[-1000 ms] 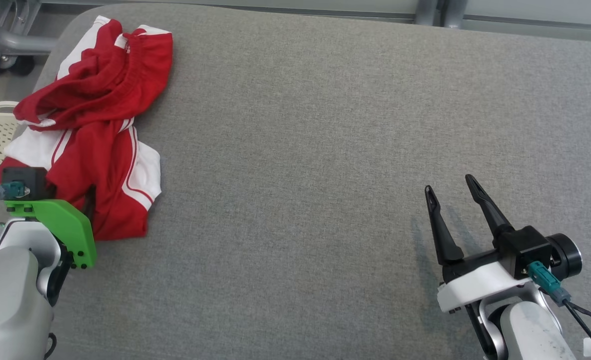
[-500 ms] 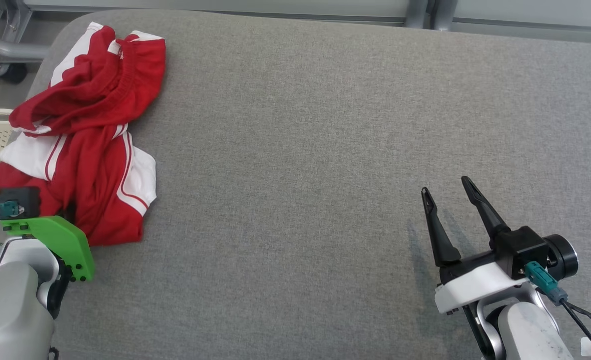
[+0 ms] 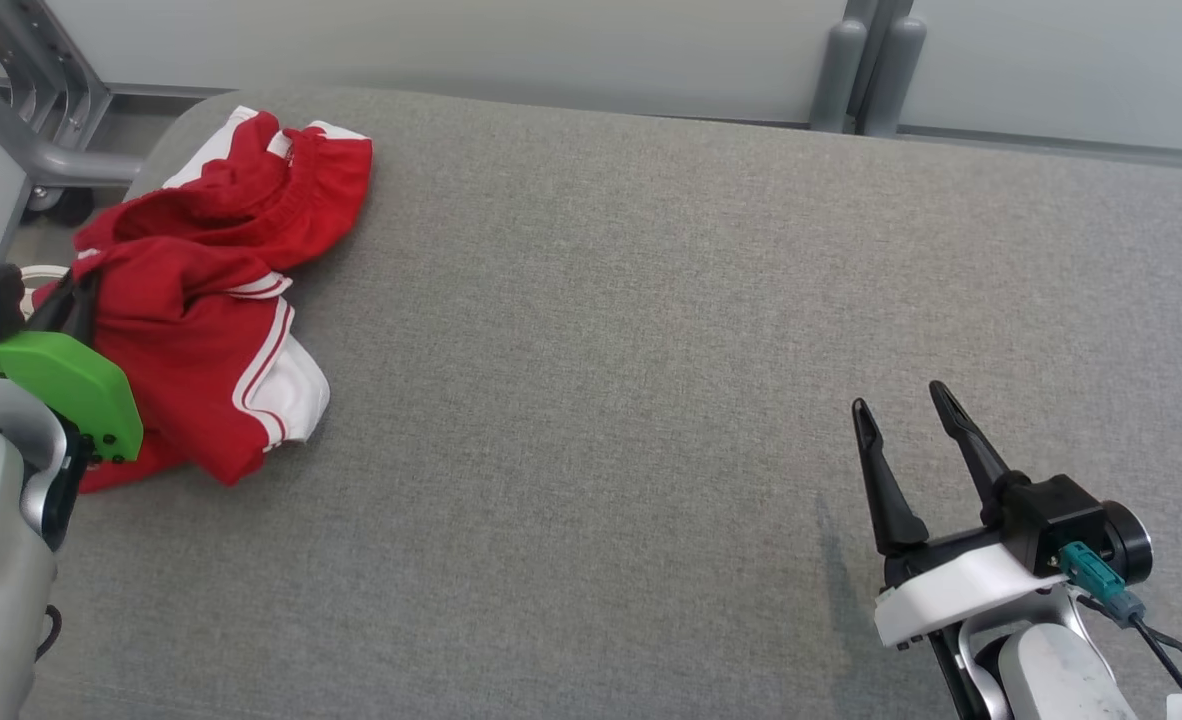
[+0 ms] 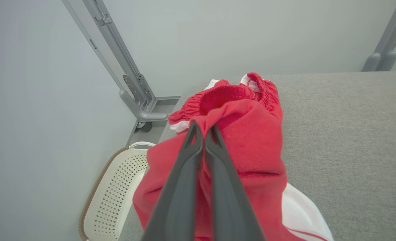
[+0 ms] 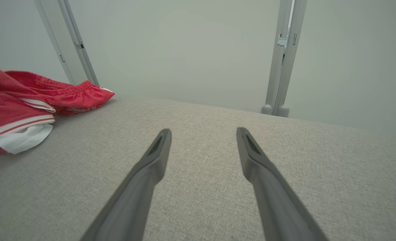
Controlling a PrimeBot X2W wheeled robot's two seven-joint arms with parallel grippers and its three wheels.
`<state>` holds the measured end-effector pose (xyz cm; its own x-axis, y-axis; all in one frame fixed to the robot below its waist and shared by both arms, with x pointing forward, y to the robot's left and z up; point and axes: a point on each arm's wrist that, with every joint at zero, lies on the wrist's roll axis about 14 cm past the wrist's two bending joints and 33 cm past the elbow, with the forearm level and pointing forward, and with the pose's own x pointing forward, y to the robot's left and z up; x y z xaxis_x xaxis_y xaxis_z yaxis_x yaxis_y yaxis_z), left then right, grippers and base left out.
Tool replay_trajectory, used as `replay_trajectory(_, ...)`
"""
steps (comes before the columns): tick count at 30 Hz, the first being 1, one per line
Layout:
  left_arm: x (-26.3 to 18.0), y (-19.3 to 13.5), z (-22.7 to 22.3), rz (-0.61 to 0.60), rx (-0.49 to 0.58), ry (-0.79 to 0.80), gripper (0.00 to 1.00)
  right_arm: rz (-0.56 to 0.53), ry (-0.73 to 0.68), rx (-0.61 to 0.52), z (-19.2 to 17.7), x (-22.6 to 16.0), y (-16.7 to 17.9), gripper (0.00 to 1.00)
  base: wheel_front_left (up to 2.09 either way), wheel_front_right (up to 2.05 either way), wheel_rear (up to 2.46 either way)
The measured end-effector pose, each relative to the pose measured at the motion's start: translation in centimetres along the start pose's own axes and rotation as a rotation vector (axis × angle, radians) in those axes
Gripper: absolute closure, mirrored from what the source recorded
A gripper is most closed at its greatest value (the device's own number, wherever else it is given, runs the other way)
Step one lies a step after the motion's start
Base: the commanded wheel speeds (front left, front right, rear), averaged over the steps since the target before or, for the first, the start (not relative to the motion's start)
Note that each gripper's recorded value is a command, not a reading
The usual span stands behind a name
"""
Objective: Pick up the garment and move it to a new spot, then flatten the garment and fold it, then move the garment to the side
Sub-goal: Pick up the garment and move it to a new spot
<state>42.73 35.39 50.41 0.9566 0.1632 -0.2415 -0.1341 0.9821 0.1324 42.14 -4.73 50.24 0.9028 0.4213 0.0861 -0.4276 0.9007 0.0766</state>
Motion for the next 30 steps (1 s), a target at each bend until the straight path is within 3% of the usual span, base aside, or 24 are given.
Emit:
replay_trajectory(6, -0.8, 0.6, 4.9, -0.015, 0.063, -0.125, 1.00, -0.003, -0.027, 0.009, 1.1, -0.5, 0.2, 0.00, 0.00, 0.00, 0.00)
replay_trajectory(13, -1.6, -2.0, 12.0, -0.087, 0.145, -0.300, 1.00, -0.045, -0.045, 0.011, 1.9, -1.8, -0.7, 0.00, 0.00, 0.00, 0.00)
replay_trajectory(23, -3.6, -12.0, 20.1, -0.318, 0.155, -0.527, 1.00, -0.165, -0.086, -0.003, 3.6, -4.7, -4.1, 0.00, 0.00, 0.00, 0.00)
replay_trajectory(30, -5.0, -21.0, 20.4, -0.509, 0.076, -0.568, 1.00, -0.266, -0.096, -0.017, 4.1, -7.3, -6.8, 0.00, 0.00, 0.00, 0.00)
